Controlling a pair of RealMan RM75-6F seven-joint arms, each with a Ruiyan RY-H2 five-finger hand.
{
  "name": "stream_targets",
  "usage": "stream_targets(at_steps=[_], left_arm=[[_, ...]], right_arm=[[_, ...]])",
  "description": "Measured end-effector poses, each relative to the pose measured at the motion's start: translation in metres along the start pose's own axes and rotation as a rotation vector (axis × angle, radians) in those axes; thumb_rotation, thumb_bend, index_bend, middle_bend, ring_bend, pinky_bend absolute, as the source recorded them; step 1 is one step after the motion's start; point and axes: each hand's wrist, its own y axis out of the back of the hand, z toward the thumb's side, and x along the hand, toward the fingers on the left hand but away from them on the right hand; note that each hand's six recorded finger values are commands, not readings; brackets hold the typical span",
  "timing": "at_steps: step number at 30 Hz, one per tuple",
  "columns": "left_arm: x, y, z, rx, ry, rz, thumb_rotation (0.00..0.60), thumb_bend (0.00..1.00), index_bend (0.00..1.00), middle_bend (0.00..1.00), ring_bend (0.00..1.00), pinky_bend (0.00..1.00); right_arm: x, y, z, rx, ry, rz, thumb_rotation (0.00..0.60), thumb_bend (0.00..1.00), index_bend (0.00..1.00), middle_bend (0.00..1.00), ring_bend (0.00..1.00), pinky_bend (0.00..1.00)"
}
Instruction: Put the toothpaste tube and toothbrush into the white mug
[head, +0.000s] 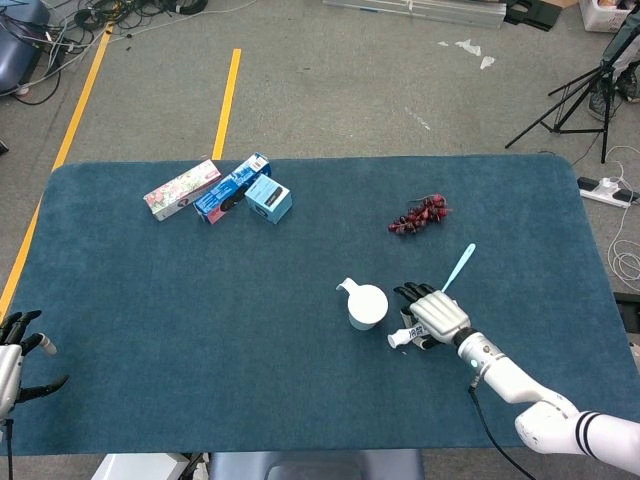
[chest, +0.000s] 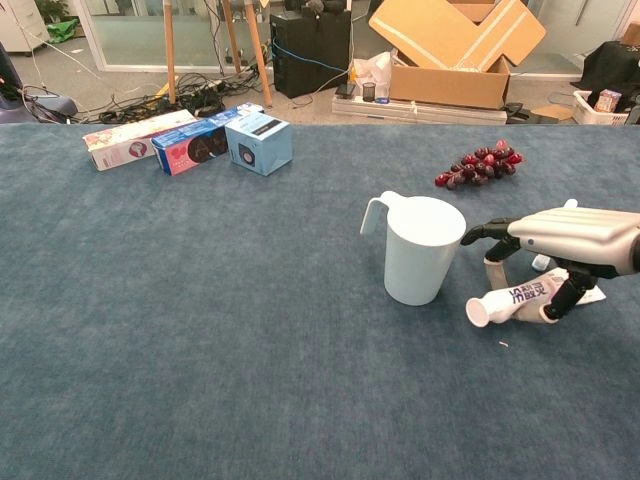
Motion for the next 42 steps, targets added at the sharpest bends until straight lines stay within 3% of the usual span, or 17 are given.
stream_targets(at_steps=[22,42], left_arm=[[0.001,-0.004,0.001,0.013,0.006,-0.011,0.6,0.0,0.51,0.16,0.1,0.22],[0.002,-0.003,0.0,0.006,0.007,-0.011,0.6,0.0,0.51,0.16,0.1,0.23]], right_arm=[[0.069,0.084,-0.017,-0.126,0.001,-0.207,0.6,0.25,0.64,0.12,0.0,0.15],[0.113,0.174,0.011,-0.363,0.182,-0.425,0.6,0.27,0.65,0.14,0.0,0.15]])
